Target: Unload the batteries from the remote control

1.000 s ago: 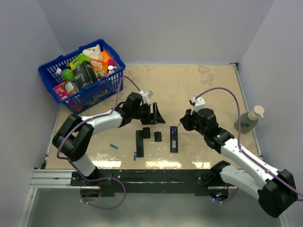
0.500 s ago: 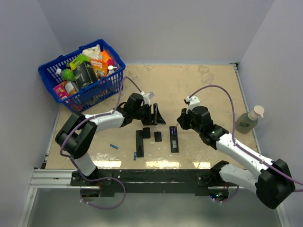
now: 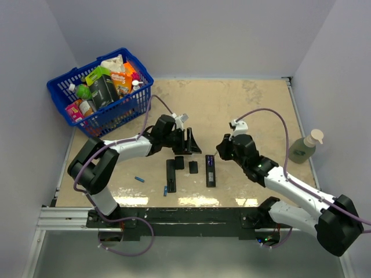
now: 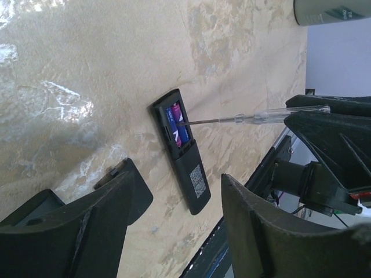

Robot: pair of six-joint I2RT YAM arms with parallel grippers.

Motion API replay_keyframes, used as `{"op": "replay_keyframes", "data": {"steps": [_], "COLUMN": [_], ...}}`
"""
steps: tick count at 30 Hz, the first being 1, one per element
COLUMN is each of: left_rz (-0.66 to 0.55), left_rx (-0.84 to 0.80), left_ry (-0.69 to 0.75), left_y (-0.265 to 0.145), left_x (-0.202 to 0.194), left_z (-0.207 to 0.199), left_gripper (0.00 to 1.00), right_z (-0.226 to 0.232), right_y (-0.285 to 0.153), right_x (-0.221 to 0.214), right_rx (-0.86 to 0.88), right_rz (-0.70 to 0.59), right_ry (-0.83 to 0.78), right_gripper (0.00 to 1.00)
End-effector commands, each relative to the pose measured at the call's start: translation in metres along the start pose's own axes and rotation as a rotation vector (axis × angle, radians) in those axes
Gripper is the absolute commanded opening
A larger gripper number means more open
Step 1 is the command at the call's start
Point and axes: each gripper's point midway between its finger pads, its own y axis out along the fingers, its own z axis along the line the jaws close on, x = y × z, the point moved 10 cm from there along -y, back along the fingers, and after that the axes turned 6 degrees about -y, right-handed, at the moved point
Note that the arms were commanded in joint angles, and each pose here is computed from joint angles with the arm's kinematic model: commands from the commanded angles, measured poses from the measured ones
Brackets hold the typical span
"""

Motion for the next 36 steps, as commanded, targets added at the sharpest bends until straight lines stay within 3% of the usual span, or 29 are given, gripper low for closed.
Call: {"op": "replay_keyframes", "data": {"steps": [1, 8, 18, 29, 36], "left_rz": [-0.032, -0.017, 0.024, 0.055, 0.087], "left_rx": [-0.01, -0.021, -0.031, -0.026, -0.004], "left_ry": [0.026, 0.026, 0.01, 0.013, 0.014], "left_y": [-0.008, -0.002, 0.02, 0.042, 0.05], "left_x": [0.003, 0.002, 0.006, 0.009, 0.006], "left_z": [0.002, 0.005, 0.012, 0.019, 0.03], "left_gripper": [0.65, 0.6, 0.41, 0.36, 0.33], "right_z": [0.007, 0.013, 0.006, 0.001, 0.0], "right_y": [-0.002, -0.008, -0.011, -0.011, -0.018], "right_x": [-0.009, -0.02, -0.026, -0.032, -0.031], "right_rx": [0.03, 0.173, 0.137, 0.087, 0.11], "right_rz": [-0.045, -0.112, -0.103, -0.097, -0.16], "right_ry": [0.103, 0.104, 0.071, 0.11, 0.147], "right_gripper": [0.0, 0.0, 0.0, 0.0, 0.0]}}
